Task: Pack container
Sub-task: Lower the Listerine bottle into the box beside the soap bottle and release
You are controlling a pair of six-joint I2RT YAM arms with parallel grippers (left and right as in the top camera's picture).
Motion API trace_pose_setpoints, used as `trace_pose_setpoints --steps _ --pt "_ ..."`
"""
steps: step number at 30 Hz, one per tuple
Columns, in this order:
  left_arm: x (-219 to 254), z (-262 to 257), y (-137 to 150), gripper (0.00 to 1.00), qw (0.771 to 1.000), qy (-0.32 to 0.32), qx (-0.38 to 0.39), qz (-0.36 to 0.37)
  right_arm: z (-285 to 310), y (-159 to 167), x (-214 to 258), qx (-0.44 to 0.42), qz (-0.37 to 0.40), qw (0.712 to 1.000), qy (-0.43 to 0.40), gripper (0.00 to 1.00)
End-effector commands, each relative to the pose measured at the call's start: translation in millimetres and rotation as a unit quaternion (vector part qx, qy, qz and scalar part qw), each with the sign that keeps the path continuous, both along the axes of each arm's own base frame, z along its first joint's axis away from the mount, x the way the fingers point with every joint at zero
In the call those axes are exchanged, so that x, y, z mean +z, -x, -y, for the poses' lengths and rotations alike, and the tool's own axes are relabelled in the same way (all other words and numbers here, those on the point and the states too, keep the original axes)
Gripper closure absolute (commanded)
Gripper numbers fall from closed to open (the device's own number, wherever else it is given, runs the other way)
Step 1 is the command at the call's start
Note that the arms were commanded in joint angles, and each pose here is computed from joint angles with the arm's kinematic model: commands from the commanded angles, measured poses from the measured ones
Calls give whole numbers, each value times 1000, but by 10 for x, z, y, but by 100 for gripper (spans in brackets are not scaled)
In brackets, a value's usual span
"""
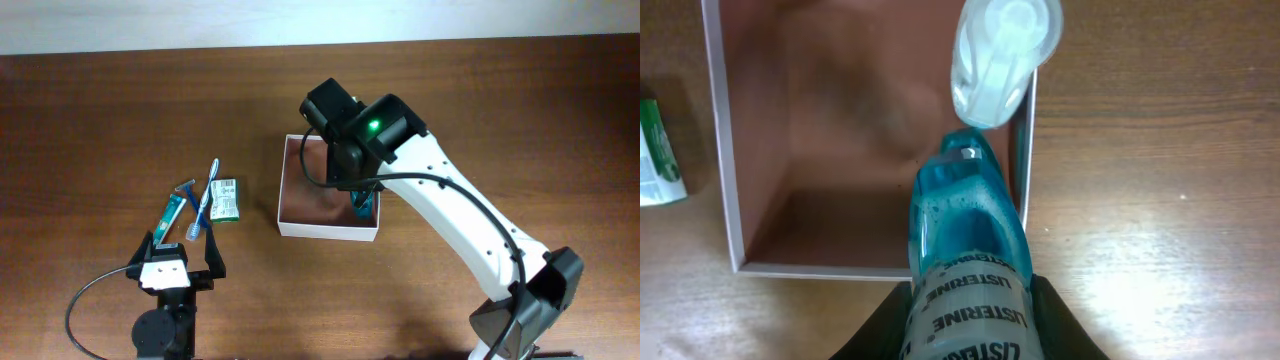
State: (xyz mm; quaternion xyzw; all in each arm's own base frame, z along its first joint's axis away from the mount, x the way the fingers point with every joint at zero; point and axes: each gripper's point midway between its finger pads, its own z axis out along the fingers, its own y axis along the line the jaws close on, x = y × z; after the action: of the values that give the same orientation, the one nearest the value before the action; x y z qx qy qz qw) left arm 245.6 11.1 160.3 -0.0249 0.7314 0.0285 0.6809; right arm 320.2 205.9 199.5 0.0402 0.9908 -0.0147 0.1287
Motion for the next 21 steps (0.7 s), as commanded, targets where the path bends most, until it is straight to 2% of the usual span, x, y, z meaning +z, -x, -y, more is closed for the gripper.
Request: trace_pose_setpoints --steps 1,7,21 --pt "-16 16 -2 1 1000 -5 -6 1 48 -4 -102 -19 5 1000 14 74" --pt "-16 16 -2 1 1000 -5 -6 1 70 17 -321 -25 -7 999 22 74" --pt "-16 16 -2 1 1000 -5 -6 1 87 -2 -326 -49 0 999 21 74"
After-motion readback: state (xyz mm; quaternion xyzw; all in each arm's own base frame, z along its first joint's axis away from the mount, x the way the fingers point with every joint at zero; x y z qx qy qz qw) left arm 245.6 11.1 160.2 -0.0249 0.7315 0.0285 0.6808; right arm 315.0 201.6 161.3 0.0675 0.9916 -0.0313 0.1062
